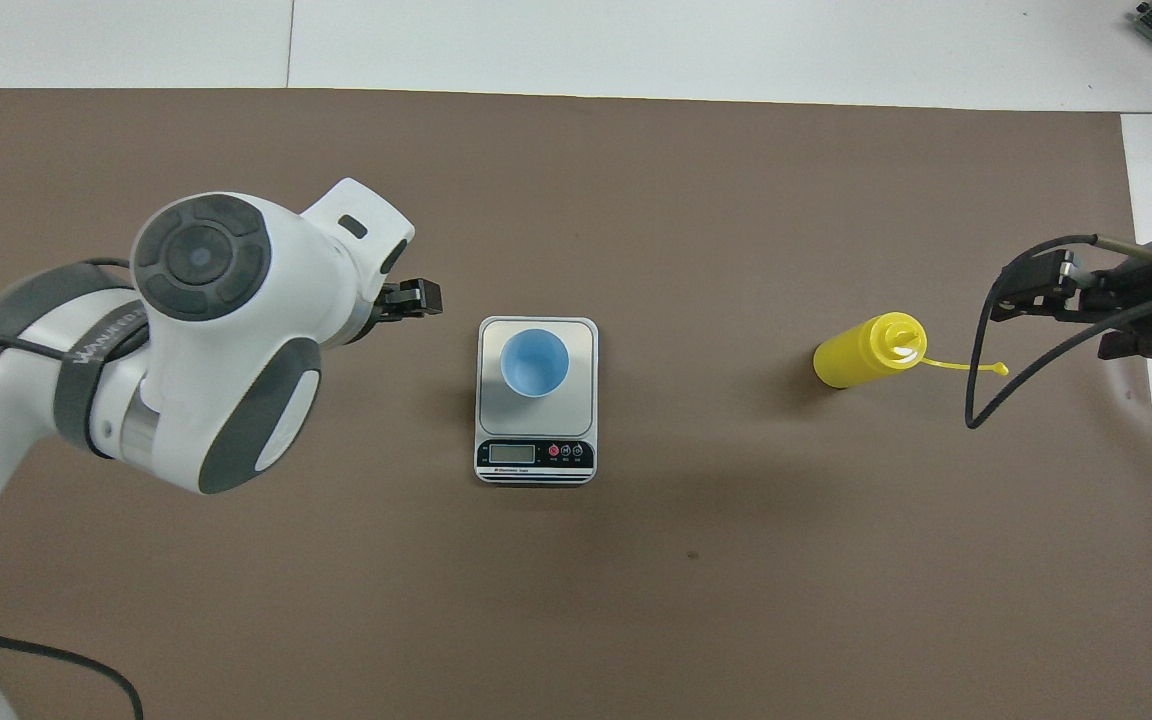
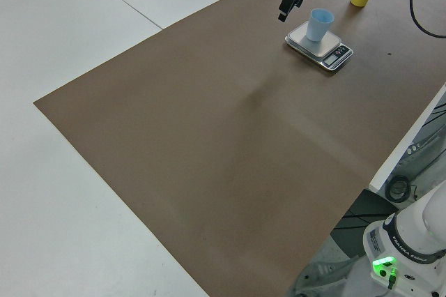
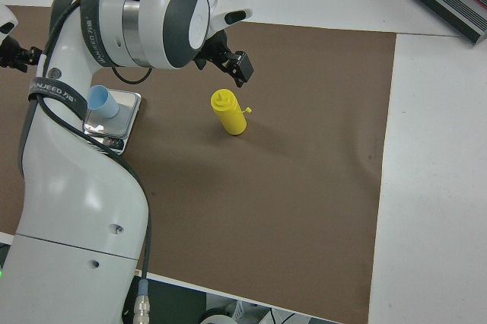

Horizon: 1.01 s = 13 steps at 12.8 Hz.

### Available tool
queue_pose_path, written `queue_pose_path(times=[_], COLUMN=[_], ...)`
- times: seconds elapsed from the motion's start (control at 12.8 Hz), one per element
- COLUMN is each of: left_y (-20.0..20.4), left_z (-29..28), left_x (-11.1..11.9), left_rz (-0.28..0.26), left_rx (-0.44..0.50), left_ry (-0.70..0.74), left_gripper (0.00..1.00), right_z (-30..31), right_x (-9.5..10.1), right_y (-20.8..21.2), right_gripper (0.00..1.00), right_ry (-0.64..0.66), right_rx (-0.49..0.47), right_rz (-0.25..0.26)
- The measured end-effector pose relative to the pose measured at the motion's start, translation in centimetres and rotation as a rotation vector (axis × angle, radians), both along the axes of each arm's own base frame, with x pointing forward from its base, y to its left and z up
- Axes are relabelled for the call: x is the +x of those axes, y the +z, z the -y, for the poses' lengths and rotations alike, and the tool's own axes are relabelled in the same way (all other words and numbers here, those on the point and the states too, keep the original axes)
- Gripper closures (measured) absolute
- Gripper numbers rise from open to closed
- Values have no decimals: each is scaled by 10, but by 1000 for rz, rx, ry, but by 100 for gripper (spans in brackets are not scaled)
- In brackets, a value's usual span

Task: Pour seasoning into cup on scale with both arms
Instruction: 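Release the cup and withdraw the left gripper to rest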

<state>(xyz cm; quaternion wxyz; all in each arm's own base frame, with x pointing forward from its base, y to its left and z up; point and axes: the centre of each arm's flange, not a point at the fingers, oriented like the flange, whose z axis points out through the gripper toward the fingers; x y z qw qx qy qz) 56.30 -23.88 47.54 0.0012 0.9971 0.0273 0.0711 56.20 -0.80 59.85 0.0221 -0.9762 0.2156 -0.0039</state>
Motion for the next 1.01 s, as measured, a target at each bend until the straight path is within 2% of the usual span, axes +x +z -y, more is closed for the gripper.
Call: queue_pose_path(times=[0.16, 0.39, 0.62, 0.78, 1.01], left_y=[16, 37, 61, 68, 71], left_z=[-22, -58, -105, -139, -178], left_x=[2, 1, -4, -5, -7], left_rz=[-2, -14, -44, -65, -117], left_rx=[16, 31, 43, 58, 65], left_ry=[-24, -72, -130, -170, -181], left_gripper=[0, 0, 0, 0, 0], right_z=[36, 86, 99, 101, 113], right_x=[9, 21, 44, 58, 66], right_y=[-19, -59, -116, -152, -198], right_gripper=[0, 0, 0, 0, 0], right_ry=[-140, -352, -540, -632, -732], right_rx=[90, 225, 329, 374, 463], right_rz=[-25, -93, -188, -228, -311])
